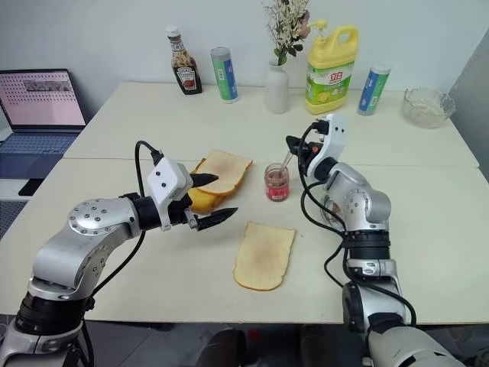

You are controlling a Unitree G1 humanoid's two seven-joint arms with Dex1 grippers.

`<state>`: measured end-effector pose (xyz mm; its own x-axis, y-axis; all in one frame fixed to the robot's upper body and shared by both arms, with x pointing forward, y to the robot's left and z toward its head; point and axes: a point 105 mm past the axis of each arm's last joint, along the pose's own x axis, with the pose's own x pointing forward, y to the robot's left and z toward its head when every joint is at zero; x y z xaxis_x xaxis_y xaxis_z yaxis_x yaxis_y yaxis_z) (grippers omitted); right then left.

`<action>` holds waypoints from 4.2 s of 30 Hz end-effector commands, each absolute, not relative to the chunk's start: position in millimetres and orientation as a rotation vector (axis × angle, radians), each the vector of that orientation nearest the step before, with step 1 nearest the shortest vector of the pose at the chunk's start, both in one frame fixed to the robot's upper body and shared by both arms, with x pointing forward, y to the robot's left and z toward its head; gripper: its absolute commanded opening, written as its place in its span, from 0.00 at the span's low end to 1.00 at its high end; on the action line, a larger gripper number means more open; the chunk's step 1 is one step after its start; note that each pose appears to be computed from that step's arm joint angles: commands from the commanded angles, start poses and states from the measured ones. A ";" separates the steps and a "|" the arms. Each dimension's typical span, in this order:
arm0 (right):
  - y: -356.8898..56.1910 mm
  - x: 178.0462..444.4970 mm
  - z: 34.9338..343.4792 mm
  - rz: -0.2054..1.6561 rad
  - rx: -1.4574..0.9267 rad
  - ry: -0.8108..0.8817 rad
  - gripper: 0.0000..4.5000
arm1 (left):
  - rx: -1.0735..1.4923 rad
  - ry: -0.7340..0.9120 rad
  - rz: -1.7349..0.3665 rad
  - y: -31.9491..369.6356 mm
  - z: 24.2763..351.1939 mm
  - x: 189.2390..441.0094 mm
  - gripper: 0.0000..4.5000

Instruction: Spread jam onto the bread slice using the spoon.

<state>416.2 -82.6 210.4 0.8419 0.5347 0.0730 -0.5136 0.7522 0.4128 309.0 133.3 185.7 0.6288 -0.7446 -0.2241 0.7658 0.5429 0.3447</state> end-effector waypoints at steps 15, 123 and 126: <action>-50.6 389.4 240.4 0.726 -0.068 -0.253 0.00 | 0.464 0.008 -0.901 130.9 193.6 309.1 1.00; -84.2 416.2 231.5 0.521 0.681 0.047 0.00 | 0.463 -0.005 -0.850 136.2 193.5 320.7 1.00; -88.2 416.7 231.1 0.510 0.709 0.051 0.00 | 0.459 -0.009 -0.849 136.0 194.0 320.9 1.00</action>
